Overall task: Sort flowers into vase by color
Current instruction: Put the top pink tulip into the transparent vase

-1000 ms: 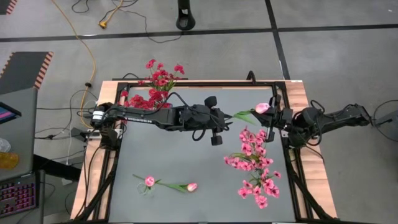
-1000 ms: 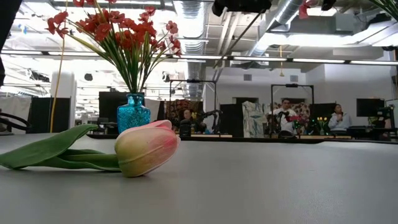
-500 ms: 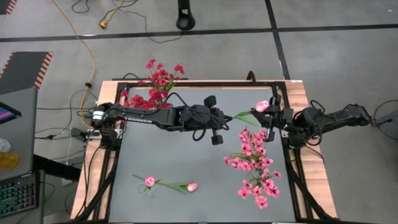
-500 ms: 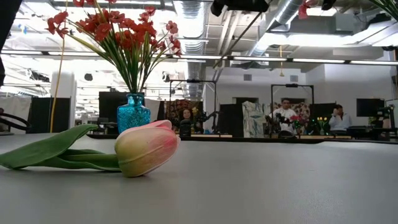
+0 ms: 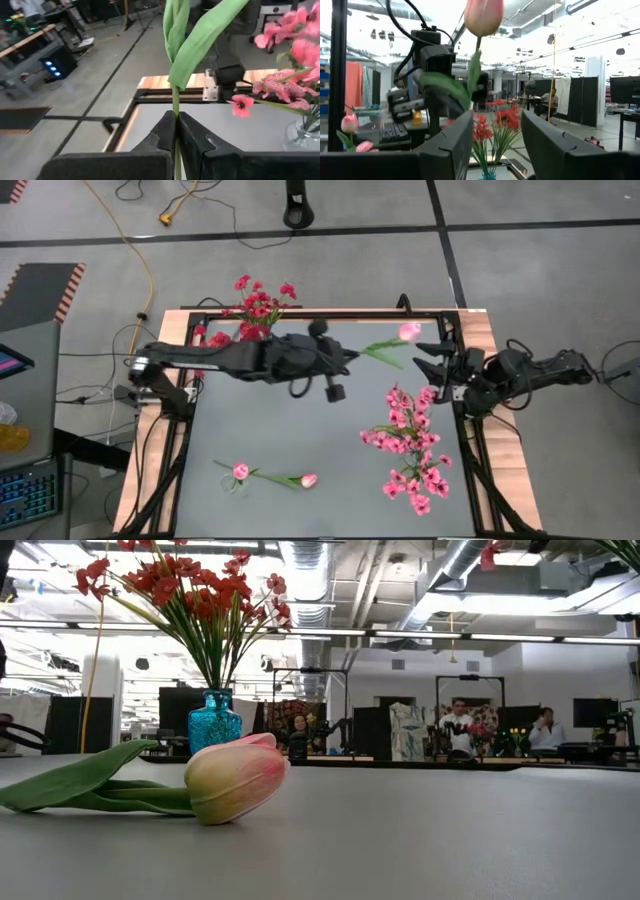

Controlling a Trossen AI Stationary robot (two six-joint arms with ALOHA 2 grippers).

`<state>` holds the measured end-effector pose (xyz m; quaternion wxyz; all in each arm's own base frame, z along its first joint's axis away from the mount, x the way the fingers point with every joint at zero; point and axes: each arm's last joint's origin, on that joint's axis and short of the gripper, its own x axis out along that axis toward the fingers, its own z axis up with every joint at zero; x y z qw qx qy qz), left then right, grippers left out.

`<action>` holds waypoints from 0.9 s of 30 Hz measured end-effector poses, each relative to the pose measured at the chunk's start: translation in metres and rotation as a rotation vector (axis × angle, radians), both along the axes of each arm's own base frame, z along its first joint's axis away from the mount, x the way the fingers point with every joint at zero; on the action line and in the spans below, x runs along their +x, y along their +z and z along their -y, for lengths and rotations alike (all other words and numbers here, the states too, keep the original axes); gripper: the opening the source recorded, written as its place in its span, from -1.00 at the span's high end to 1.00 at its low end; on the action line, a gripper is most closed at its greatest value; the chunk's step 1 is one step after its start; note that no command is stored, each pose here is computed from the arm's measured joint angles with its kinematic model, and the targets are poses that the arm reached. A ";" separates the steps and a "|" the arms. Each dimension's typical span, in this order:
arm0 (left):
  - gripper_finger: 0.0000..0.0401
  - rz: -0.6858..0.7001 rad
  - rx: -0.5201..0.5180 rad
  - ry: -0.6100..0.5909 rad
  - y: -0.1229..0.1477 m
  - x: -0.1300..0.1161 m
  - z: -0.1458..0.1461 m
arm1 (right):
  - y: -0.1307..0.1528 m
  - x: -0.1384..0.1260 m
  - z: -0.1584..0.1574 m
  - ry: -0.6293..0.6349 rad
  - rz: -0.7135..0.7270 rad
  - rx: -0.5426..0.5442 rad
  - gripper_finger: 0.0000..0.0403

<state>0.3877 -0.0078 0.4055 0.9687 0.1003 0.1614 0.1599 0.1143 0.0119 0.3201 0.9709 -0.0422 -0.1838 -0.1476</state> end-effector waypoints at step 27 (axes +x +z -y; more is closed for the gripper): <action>1.00 0.351 -0.099 0.225 -0.042 -0.236 0.173 | -0.008 -0.014 0.003 0.068 -0.043 0.148 0.06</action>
